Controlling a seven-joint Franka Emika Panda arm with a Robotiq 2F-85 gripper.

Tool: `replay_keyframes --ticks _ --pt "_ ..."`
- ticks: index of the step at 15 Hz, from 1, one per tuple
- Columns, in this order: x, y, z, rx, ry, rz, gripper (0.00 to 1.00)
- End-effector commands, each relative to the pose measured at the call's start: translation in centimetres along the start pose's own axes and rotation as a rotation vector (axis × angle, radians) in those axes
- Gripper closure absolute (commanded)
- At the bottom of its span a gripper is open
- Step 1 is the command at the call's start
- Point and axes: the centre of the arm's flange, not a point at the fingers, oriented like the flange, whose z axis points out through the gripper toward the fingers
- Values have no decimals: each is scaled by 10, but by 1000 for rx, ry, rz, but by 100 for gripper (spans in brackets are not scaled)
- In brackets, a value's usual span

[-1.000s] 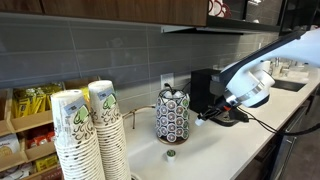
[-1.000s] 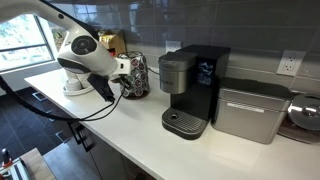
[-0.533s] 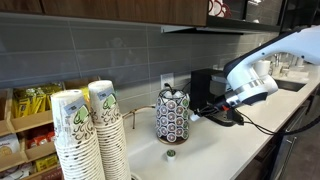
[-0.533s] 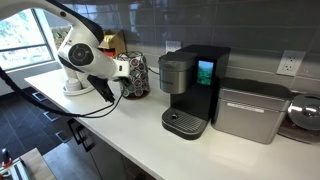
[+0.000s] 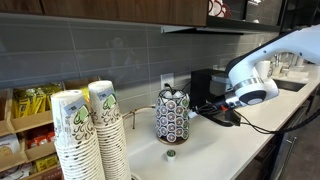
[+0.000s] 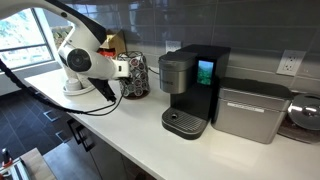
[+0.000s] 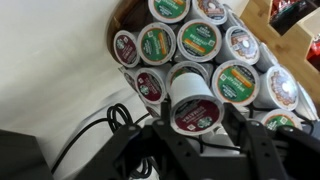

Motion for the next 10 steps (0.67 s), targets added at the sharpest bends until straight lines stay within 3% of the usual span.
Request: replay_keyframes --ticks 1,10 --pt "-6 6 6 45 10 -7 71" --pt "-12 8 -9 86 -72 -87 71"
